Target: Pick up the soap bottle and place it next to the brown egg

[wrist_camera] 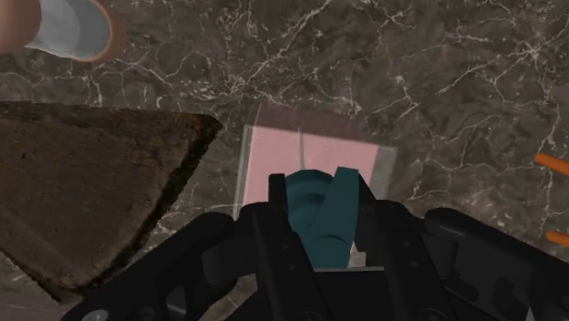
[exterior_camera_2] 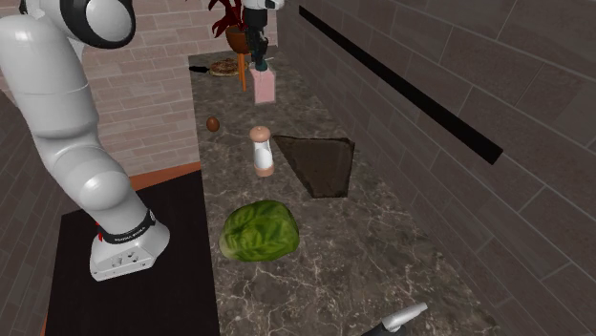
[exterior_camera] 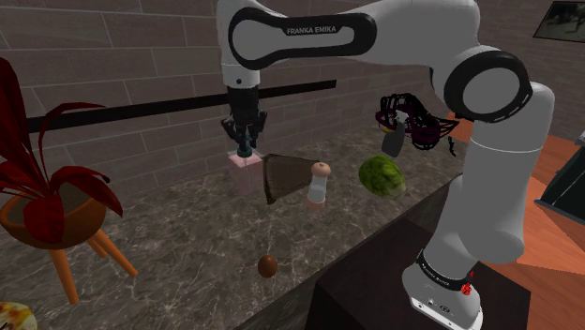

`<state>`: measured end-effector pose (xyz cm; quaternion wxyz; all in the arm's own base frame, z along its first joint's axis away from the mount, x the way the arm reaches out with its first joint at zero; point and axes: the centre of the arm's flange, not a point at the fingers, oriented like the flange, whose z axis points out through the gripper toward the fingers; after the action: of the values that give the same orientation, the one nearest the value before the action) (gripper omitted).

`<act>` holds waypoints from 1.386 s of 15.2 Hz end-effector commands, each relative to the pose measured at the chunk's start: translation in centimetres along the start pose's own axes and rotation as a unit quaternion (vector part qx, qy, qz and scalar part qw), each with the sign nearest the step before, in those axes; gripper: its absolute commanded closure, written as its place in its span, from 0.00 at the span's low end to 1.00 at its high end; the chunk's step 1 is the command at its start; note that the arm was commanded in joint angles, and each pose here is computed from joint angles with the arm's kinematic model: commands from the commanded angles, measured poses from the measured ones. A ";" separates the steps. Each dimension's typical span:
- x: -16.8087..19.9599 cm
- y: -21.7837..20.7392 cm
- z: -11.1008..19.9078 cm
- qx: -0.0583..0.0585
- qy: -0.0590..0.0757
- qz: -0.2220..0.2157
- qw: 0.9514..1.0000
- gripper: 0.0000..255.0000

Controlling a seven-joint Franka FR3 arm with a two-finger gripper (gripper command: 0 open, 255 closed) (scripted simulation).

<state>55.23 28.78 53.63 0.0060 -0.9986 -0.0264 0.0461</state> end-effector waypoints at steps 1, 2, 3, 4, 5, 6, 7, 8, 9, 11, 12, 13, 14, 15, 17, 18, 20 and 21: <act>-0.3 -2.6 0.3 0.000 0.000 0.001 1.000 1.00; -0.4 -3.9 0.3 0.000 0.000 0.001 1.000 1.00; -0.5 -5.3 0.4 0.000 0.000 0.001 1.000 1.00; -0.6 -6.6 0.4 0.000 0.000 0.001 1.000 1.00; -0.7 -7.9 0.4 0.000 0.000 0.001 1.000 1.00; -0.8 -9.2 0.4 0.000 0.000 0.001 1.000 1.00; -0.9 -11.2 0.5 0.000 0.000 0.001 1.000 1.00; -0.9 -11.2 1.0 0.000 0.000 0.001 1.000 1.00; -0.8 -11.2 1.5 0.000 0.000 0.001 1.000 1.00; -0.7 -11.2 2.6 0.000 0.000 0.001 1.000 1.00; -0.7 -11.2 3.1 0.000 0.000 0.001 1.000 1.00; -0.6 -11.2 3.6 0.000 0.000 0.001 1.000 1.00; -0.6 -11.2 4.2 0.000 0.000 0.001 1.000 1.00; -0.6 -11.2 4.7 0.000 0.000 0.001 1.000 1.00; -0.5 -11.1 5.7 0.000 0.000 0.001 1.000 1.00; -0.4 -11.1 6.3 0.000 0.000 0.001 1.000 1.00; -0.3 -11.1 7.3 0.000 0.000 0.001 1.000 1.00; -0.3 -11.1 7.8 0.000 0.000 0.001 1.000 1.00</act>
<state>53.56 40.05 46.56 0.0059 -0.9986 -0.0257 0.0463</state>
